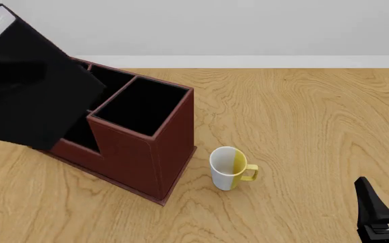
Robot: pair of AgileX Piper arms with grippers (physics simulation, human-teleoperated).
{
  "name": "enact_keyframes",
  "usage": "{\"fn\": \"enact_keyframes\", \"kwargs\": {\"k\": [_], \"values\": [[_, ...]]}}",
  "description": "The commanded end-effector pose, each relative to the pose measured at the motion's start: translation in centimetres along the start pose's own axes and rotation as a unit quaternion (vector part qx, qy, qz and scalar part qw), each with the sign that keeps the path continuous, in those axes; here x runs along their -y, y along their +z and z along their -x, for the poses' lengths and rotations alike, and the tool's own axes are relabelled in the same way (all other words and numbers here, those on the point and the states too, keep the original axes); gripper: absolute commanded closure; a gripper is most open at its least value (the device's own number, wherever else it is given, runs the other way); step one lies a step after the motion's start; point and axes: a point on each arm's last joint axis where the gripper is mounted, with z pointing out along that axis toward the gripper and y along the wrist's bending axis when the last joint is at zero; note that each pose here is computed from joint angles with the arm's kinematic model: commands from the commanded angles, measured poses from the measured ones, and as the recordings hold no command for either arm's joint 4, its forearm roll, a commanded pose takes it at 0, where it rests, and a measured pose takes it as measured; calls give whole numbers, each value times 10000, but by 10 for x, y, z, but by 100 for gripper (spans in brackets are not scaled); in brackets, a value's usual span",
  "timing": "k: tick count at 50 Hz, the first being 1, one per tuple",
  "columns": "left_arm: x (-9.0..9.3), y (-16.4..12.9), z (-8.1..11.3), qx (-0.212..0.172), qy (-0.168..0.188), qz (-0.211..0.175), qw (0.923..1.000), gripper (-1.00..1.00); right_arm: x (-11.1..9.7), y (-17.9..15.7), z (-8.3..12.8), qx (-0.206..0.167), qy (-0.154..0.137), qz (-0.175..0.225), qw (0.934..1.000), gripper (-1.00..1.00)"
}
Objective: Pick up the book and place it in the right compartment of the caddy.
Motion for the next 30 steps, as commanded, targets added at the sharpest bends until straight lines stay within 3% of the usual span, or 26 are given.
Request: {"fn": "enact_keyframes", "kwargs": {"k": [1, 13, 30], "values": [[-5, 16, 21, 64, 103, 0, 9999, 100, 0, 0, 0, 1, 1, 0, 10000, -100], [-8, 40, 45, -8, 190, -95, 9998, 100, 0, 0, 0, -2, 1, 1, 10000, -100], [-6, 84, 61, -214, 259, -267, 9991, 100, 0, 0, 0, 0, 2, 1, 10000, -100]]}}
